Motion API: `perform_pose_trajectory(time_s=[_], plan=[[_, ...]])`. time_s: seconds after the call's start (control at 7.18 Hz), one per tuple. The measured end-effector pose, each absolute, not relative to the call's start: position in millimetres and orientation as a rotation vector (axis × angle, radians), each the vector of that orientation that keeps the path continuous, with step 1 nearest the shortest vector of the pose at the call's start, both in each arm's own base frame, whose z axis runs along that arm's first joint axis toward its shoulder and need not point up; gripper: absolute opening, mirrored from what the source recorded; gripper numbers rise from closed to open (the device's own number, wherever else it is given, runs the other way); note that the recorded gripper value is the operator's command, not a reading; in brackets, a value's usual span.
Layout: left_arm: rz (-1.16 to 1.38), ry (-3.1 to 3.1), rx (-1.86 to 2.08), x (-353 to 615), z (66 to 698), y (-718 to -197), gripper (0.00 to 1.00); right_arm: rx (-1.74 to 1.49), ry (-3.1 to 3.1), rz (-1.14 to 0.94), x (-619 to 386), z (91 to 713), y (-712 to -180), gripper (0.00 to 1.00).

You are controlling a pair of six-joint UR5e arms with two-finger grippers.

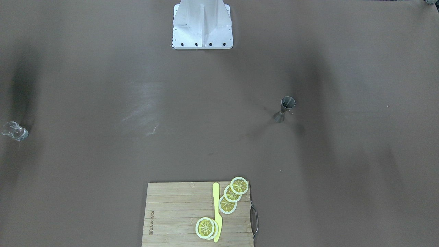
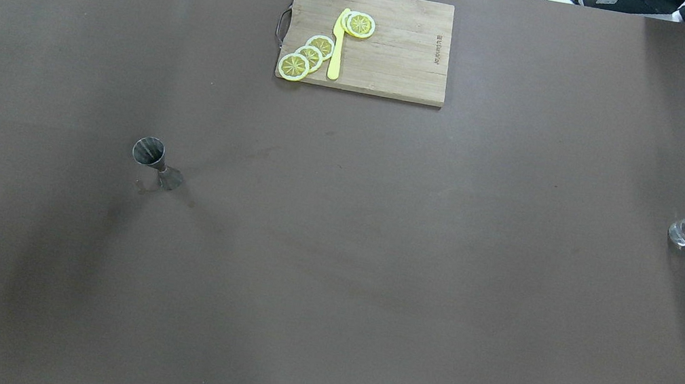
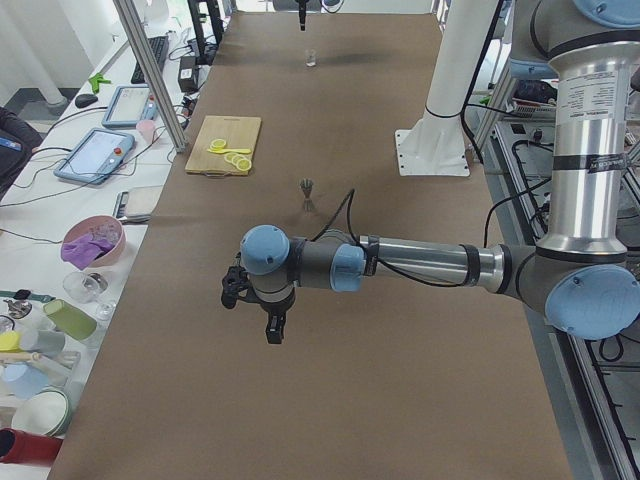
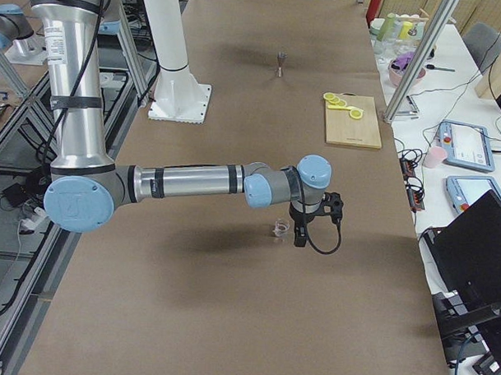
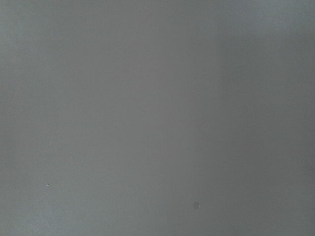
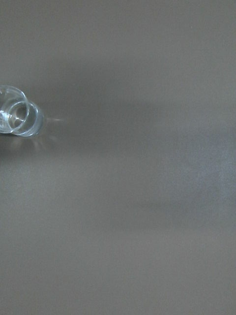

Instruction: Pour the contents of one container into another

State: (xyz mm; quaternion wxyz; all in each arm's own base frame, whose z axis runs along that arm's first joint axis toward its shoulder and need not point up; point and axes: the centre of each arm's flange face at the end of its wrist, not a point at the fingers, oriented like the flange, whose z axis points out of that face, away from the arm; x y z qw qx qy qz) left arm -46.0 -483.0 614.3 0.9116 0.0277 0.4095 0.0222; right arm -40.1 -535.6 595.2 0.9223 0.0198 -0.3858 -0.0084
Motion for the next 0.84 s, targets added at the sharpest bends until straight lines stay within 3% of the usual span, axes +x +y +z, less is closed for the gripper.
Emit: perform_pose_trajectory(time_s=[0.84], plan=[[0.088,0.852,0.15,-45,584,-497,0.98,0.103,-0.803,-0.094,-34,584,-535,1.0]])
